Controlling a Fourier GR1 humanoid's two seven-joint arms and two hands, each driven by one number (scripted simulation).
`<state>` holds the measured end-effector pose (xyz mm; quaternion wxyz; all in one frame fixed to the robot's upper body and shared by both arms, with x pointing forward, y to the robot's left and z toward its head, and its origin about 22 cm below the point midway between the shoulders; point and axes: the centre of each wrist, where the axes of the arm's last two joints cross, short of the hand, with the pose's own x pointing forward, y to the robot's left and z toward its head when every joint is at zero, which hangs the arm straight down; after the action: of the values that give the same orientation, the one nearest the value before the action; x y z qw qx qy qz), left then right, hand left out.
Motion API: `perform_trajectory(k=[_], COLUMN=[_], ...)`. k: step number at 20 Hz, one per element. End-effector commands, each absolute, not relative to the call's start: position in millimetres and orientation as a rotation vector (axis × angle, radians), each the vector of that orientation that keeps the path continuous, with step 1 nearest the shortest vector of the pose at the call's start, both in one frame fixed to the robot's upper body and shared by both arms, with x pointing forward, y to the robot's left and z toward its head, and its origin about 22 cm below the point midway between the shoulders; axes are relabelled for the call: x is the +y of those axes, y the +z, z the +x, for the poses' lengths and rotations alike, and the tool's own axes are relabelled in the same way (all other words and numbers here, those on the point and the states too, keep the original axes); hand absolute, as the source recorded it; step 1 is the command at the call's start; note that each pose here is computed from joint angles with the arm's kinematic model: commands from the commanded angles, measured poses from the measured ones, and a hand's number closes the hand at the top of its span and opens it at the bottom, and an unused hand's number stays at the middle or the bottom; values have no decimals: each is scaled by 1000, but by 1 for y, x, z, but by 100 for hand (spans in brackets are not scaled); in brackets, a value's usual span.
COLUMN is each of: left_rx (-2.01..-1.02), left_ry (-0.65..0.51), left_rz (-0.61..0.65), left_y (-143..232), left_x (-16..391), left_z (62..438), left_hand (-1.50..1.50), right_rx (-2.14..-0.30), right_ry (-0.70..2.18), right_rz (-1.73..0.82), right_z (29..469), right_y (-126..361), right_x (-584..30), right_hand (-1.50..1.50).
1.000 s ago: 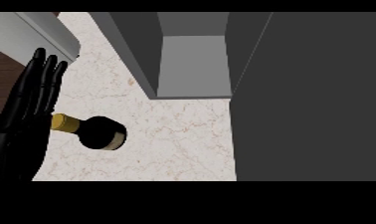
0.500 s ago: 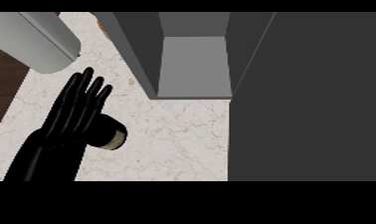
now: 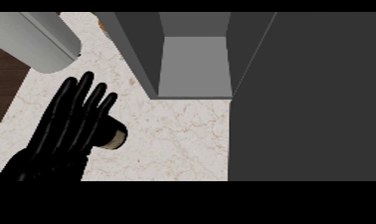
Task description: Pick up the wine, place it into the cabinet and close the cabinet
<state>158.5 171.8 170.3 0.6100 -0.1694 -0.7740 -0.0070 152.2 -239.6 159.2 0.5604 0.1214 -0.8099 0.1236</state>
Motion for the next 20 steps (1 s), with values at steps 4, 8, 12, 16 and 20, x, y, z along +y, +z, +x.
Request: perform_trajectory(k=[4,8,12,16,20], left_rx=[-1800,-1799,-1794,-1789,-1811], left_ry=[27,54,85,101,72], left_rz=[-373,-362,-282,-267,-225], left_y=[180,205,207,218,222], left_x=[163,165,172,195,210], left_z=[148,150,139,148,145], left_hand=[-150,-150,-150,-150,-150], right_rx=[-1917,-1923,-1931,-1933,-1944], right_ry=[282,287,284,253,277], right_rz=[304,300,280,284,273], right_z=[145,137,137,131,135], right_y=[176,188,189,196,212], right_x=[-225,-235,-230,-232,-233], right_hand=[-150,-150,-150,-150,-150])
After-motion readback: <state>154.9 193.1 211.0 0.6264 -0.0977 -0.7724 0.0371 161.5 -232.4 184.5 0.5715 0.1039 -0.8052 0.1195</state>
